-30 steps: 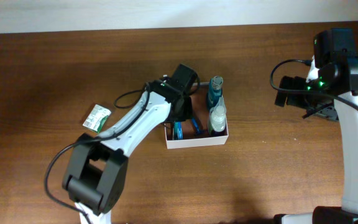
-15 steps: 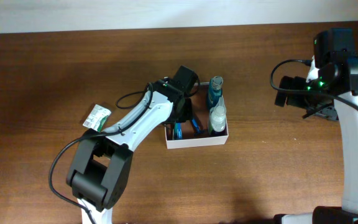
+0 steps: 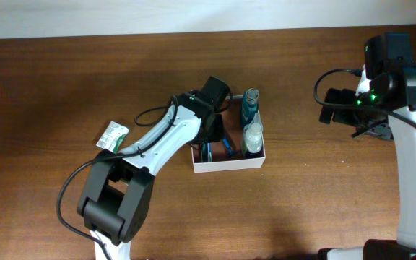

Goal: Pack container
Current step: 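Open the left gripper to release the toothbrush beside the toothpaste, then withdraw the left gripper left above the green-white soap packet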

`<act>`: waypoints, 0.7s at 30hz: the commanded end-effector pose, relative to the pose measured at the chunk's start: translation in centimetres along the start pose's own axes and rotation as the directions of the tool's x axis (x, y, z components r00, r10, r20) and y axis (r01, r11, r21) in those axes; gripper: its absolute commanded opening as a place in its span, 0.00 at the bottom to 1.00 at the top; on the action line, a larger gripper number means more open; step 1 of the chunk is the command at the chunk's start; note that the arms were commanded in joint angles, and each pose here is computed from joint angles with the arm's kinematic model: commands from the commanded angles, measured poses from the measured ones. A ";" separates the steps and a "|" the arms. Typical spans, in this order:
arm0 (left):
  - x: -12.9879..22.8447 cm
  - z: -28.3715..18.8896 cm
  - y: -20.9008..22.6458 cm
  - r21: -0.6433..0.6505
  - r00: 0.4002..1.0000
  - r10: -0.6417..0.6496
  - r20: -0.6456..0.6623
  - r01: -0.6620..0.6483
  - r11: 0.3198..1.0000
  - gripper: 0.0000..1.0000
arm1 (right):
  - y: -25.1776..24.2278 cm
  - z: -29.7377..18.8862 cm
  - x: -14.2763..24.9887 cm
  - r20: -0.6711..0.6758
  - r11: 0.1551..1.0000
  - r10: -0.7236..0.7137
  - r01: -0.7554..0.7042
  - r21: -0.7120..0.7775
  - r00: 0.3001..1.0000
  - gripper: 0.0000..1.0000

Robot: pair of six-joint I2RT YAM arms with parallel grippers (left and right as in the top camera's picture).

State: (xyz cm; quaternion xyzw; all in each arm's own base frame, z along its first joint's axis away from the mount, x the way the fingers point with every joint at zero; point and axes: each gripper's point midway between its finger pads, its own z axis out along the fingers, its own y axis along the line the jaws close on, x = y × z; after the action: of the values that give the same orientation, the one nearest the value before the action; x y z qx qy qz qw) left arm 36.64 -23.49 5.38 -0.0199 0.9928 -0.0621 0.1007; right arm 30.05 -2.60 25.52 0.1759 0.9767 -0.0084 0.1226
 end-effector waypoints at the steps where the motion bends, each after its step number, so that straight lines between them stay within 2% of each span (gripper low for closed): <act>1: -1.6 -2.8 -2.1 0.086 0.999 0.031 0.041 -0.035 0.996 0.33 | -0.4 -0.8 -0.2 0.033 1.000 0.010 -0.010 0.005 0.999 0.98; 6: -4.5 -10.6 -3.4 0.151 0.974 0.124 0.190 -0.154 0.976 0.33 | -0.4 -0.8 -0.3 0.033 1.000 0.009 -0.009 0.004 0.999 0.98; 11: -5.6 -16.3 0.4 0.036 0.928 0.241 0.285 -0.261 0.965 0.34 | -0.4 -0.8 -0.2 0.033 1.000 0.010 -0.010 0.004 0.999 0.98; 13: -5.7 -17.2 2.2 -0.019 0.916 0.280 0.286 -0.287 0.958 0.34 | -0.4 -0.8 -0.3 0.033 1.000 0.010 -0.010 0.004 0.999 0.98; 17: -5.9 -17.3 6.9 -0.121 0.933 0.274 0.235 -0.251 0.960 0.38 | -0.4 -0.8 -0.2 0.033 1.000 0.010 -0.010 0.004 0.999 0.98; 21: -5.9 -16.3 10.5 -0.134 0.955 0.234 0.181 -0.212 0.968 0.42 | -0.4 -0.8 -0.3 0.033 1.000 0.010 -0.010 0.004 0.999 0.98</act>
State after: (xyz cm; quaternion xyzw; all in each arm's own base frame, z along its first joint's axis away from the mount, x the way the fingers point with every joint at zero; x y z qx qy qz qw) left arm 38.42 -13.69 22.59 0.0692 0.9722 -0.0222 0.2226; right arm 30.06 -2.60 25.52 0.1761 0.9766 -0.0084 0.1228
